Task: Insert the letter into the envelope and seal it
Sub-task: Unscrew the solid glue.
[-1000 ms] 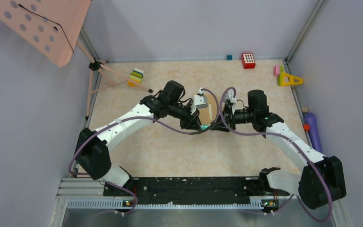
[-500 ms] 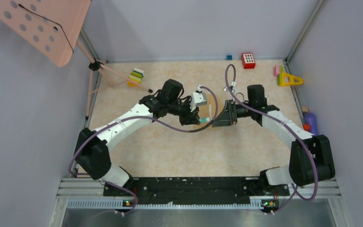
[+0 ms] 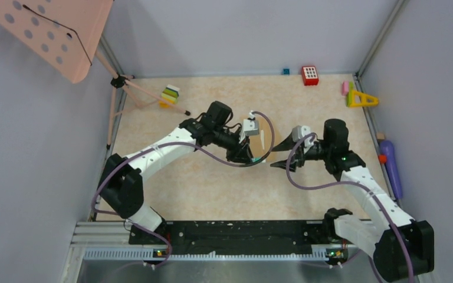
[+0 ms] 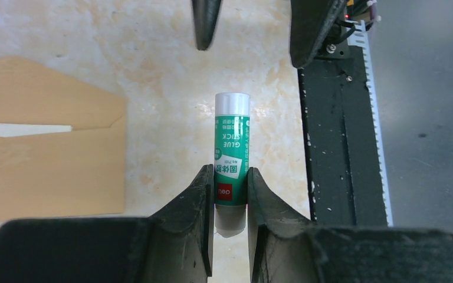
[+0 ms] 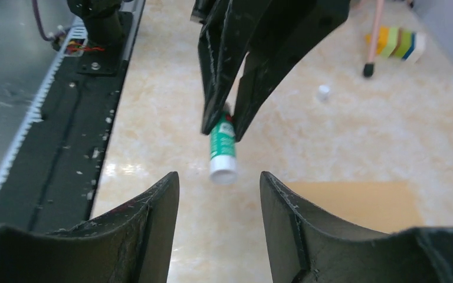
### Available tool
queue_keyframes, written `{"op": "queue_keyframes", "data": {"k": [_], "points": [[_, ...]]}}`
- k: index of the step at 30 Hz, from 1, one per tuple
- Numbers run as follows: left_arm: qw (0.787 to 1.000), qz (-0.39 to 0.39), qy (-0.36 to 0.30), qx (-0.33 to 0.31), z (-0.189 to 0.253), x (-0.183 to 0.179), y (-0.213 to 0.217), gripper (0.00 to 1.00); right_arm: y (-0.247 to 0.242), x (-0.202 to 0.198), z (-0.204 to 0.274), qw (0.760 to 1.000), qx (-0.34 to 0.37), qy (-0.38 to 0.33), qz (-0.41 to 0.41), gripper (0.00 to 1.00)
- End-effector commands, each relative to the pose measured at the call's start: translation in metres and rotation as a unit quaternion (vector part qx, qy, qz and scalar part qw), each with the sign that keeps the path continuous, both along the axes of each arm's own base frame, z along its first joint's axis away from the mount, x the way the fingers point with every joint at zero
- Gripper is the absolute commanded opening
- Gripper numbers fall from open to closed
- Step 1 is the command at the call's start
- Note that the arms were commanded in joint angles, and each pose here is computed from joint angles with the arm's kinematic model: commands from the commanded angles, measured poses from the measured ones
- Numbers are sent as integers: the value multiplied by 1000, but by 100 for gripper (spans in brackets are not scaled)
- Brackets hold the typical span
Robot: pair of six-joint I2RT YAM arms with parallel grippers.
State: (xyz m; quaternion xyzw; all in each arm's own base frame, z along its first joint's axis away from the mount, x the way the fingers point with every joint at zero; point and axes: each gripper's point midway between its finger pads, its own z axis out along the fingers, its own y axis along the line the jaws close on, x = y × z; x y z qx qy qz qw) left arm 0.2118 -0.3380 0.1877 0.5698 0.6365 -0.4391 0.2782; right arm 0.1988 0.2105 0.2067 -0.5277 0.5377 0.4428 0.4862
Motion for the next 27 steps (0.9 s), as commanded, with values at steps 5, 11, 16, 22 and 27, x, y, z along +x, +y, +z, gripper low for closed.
{"op": "queue_keyframes", "data": {"k": [5, 11, 16, 22, 27], "points": [[998, -40, 49, -21, 2, -13, -8, 0, 6, -4, 0, 975, 8, -210, 71, 49], [997, -42, 54, -22, 3, -13, -9, 0, 11, -7, -10, 973, -4, -216, 77, 47], [997, -41, 52, -24, 5, -13, -9, 0, 19, -11, -17, 971, -15, -222, 85, 47], [998, -40, 48, -24, 6, -13, -8, 0, 19, -10, -23, 971, -30, -223, 78, 44], [998, -38, 41, -24, 7, -12, -7, 0, 17, -8, -26, 971, -37, -227, 73, 39]]}}
